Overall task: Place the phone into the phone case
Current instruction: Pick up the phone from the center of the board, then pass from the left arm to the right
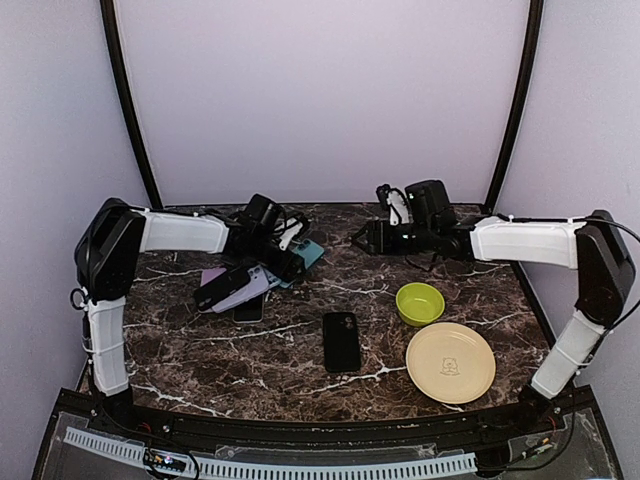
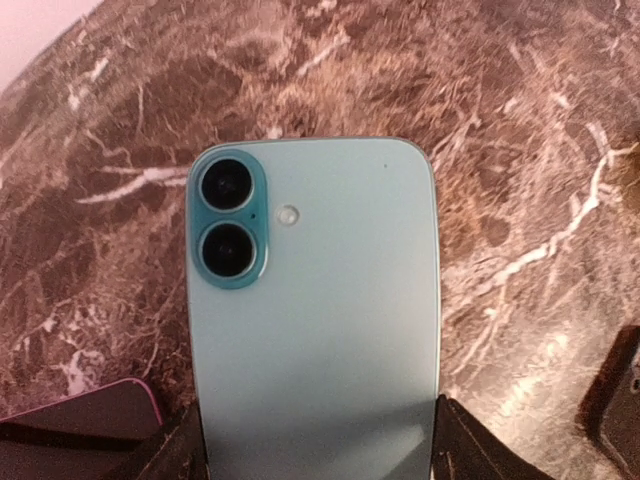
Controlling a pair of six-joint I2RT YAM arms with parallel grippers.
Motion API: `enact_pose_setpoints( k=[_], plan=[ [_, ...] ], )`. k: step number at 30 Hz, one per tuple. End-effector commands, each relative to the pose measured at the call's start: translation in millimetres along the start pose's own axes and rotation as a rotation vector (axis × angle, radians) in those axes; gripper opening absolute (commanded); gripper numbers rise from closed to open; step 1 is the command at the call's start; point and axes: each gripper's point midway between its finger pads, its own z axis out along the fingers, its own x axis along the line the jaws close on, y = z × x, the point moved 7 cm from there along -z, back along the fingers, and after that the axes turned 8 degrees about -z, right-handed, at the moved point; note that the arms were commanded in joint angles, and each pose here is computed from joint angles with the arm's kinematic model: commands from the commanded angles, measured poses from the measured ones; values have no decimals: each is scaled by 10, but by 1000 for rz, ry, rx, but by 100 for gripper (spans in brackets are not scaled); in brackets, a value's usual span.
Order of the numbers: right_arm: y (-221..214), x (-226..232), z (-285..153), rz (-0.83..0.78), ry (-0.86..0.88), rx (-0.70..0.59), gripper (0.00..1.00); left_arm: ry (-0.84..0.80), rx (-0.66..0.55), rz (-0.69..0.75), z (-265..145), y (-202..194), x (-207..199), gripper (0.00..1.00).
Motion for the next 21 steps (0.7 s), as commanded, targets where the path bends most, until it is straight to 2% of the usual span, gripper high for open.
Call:
enact_pose_setpoints(
  k=[1,4,8,10,13,21],
  plan=[
    [224,233,-281,-129,145,-159,63,-70,-377,14,-676,620,-154,56],
    [301,428,-561,-217,277,-255,64,-158,-433,39,-875,634,-274,55],
    [403,690,-1011,-357,434,-398,70,-355,-601,130,-1379,611,-571,55],
    [446,798,-1200,-424,489,-451,76,-446,-691,188,-1716,619,-740,54],
    [531,930,-1412,-489,552,-505,98,-533,-794,266,-2179,616,-943,52],
    [552,1329,-1617,-619,671,-586,99,-707,-906,347,-2758,518,-1307,51]
  ],
)
